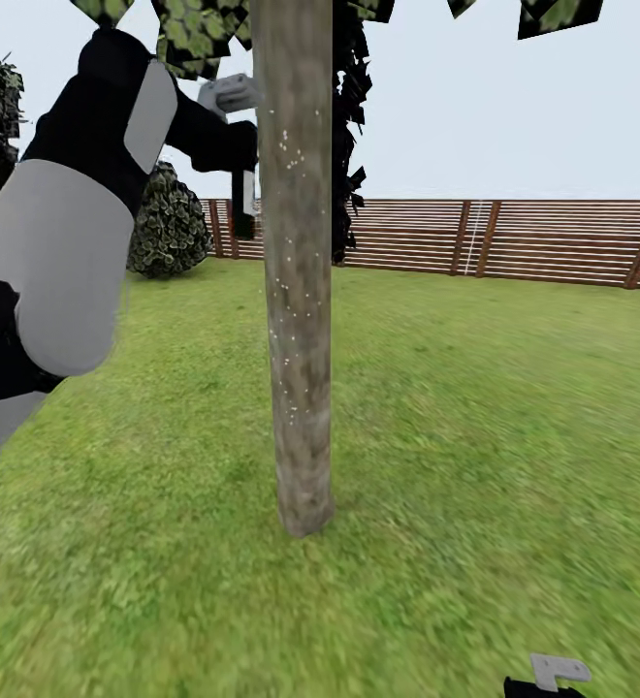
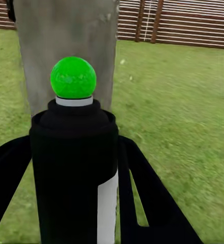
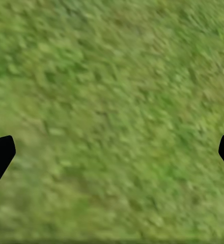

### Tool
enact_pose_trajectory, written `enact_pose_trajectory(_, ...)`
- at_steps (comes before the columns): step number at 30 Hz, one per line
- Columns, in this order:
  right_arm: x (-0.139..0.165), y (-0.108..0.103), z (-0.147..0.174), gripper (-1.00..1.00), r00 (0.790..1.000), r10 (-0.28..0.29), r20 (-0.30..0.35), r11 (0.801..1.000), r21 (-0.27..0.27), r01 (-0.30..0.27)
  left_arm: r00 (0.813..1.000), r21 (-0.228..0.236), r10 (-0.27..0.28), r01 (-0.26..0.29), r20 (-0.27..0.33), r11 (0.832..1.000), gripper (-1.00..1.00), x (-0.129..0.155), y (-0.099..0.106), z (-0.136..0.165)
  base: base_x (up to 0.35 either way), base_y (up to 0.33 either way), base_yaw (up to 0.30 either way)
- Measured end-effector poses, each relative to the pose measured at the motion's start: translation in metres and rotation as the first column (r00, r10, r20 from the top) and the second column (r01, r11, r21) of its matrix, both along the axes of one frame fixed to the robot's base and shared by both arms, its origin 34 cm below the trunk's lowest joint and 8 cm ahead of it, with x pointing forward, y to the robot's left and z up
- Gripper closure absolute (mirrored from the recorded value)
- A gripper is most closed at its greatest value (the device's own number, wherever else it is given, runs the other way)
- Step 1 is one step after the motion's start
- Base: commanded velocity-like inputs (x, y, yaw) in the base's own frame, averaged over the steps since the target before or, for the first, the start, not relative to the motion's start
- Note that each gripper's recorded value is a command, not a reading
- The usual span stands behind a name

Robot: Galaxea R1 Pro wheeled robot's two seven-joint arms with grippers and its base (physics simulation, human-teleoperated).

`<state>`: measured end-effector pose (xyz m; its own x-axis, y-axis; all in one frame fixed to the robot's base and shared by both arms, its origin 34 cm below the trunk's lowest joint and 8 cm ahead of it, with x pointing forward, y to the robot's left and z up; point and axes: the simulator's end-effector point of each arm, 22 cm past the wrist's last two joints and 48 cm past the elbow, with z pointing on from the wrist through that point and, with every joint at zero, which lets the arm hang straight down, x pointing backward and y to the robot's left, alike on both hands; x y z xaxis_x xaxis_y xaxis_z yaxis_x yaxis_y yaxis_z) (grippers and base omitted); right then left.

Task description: In the garden, pick up the pesticide atomizer on the floor and spray pesticide onto both trees until each tree trunk is fully covered.

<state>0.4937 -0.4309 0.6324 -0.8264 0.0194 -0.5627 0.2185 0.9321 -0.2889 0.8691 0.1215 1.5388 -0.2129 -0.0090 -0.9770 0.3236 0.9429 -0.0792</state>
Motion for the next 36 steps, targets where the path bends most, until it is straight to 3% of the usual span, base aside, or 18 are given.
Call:
enact_pose_trajectory(2, 0.000, 0.000, 0.000, -1.00, 1.000, 0.000, 0.000, 1.000, 0.000, 0.000, 0.999, -0.004, 0.039, -0.039, -0.034, 0.999, 1.00, 0.009, 0.028, -0.013, 0.000, 0.000, 0.000)
enact_pose_trajectory(5, 0.000, 0.000, 0.000, -1.00, 1.000, 0.000, 0.000, 1.000, 0.000, 0.000, 0.996, -0.009, 0.065, -0.066, -0.063, 0.998, 1.00, 0.015, 0.048, -0.024, 0.000, 0.000, 0.000)
enact_pose_trajectory(15, 0.000, 0.000, 0.000, -1.00, 1.000, 0.000, 0.001, 1.000, 0.001, 0.000, 0.994, -0.022, 0.085, -0.087, -0.068, 0.996, 1.00, 0.017, 0.065, -0.024, 0.000, 0.000, 0.000)
enact_pose_trajectory(18, 0.000, 0.000, 0.000, -1.00, 1.000, 0.000, 0.000, 1.000, 0.000, 0.000, 0.996, -0.021, 0.058, -0.059, -0.067, 0.998, 1.00, 0.015, 0.047, -0.024, 0.000, 0.000, 0.000)
enact_pose_trajectory(20, 0.000, 0.000, 0.000, -1.00, 1.000, 0.000, 0.000, 1.000, 0.000, 0.000, 0.998, -0.018, 0.015, -0.017, -0.068, 1.000, 1.00, 0.011, 0.018, -0.025, 0.000, 0.000, 0.000)
enact_pose_trajectory(21, 0.000, 0.000, 0.000, -1.00, 1.000, 0.000, 0.001, 1.000, 0.000, 0.000, 0.998, 0.002, -0.015, 0.015, -0.068, 1.000, 1.00, 0.007, -0.009, -0.027, 0.000, 0.000, 0.000)
enact_pose_trajectory(22, 0.000, 0.000, 0.000, -1.00, 1.000, -0.001, 0.001, 1.000, 0.000, 0.001, 0.996, -0.012, -0.053, 0.053, -0.073, 0.999, 1.00, 0.002, -0.029, -0.027, 0.000, 0.000, 0.000)
enact_pose_trajectory(23, 0.000, 0.000, 0.000, -1.00, 1.000, -0.001, 0.000, 1.000, 0.000, 0.001, 0.996, 0.006, -0.051, 0.052, -0.072, 0.999, 1.00, 0.001, -0.034, -0.029, 0.000, 0.000, 0.000)
enact_pose_trajectory(29, 0.000, 0.000, 0.000, -1.00, 1.000, -0.001, 0.000, 1.000, 0.000, 0.001, 0.991, 0.019, -0.060, 0.062, -0.121, 0.998, 1.00, 0.004, -0.045, -0.051, 0.000, 0.000, 0.000)
enact_pose_trajectory(36, 0.000, 0.000, 0.000, -1.00, 1.000, 0.000, 0.000, 1.000, 0.000, 0.000, 0.979, 0.026, -0.043, 0.050, -0.201, 0.998, 1.00, 0.035, -0.048, -0.133, 0.000, 0.000, 0.000)
